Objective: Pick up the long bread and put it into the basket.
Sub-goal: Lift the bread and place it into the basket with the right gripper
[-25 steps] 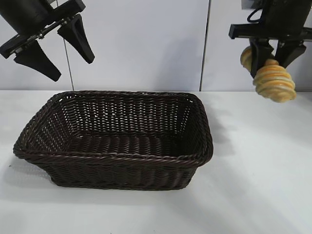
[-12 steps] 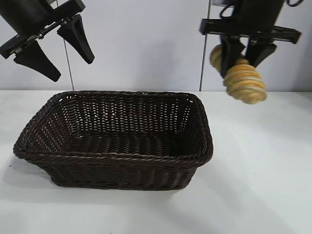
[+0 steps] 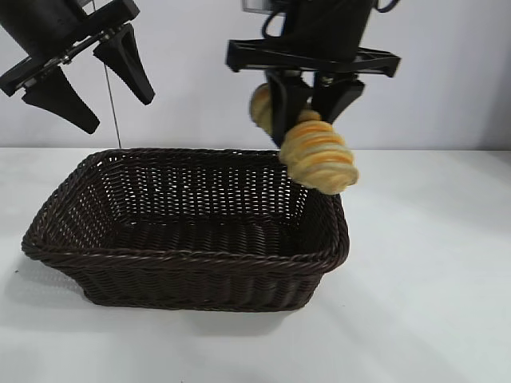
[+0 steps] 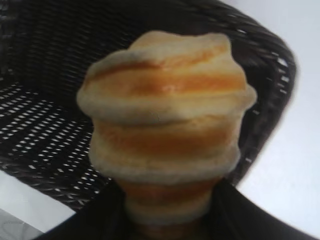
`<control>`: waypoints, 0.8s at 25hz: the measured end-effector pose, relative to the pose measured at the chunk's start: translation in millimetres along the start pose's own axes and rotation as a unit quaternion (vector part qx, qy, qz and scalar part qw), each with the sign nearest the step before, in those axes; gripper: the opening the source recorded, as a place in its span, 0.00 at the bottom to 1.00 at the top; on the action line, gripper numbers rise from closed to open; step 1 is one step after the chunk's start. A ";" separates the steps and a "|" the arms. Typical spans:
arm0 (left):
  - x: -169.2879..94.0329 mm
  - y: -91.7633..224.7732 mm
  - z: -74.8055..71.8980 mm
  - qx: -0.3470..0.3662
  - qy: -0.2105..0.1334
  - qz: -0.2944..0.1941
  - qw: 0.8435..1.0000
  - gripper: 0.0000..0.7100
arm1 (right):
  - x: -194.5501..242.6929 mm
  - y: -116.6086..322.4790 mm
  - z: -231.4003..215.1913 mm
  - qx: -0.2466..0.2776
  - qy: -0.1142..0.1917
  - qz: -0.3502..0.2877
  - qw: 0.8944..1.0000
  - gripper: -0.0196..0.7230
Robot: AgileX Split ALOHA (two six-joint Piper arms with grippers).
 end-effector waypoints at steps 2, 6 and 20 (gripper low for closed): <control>0.0 0.0 0.0 0.000 0.000 0.000 1.000 0.78 | 5.3 0.0 0.5 -0.004 -0.002 0.004 1.000 0.39; 0.0 0.0 0.0 0.000 0.000 0.000 1.000 0.78 | 28.1 -1.3 -1.2 -0.011 -0.001 0.012 1.000 0.39; 0.0 0.0 0.0 0.000 0.000 0.000 1.000 0.78 | 73.9 -0.7 -4.3 -0.016 -0.002 0.029 0.999 0.75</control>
Point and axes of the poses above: a point on each arm's last joint axis where the gripper is mounted, x pointing out along that axis toward the gripper, z along the wrist's bending axis when the last joint is at zero, y = z × x, the point moved 6 cm from there along x, pointing out along that axis toward the gripper, and after that the axes turned 4 degrees about x, right-handed, at the moved point
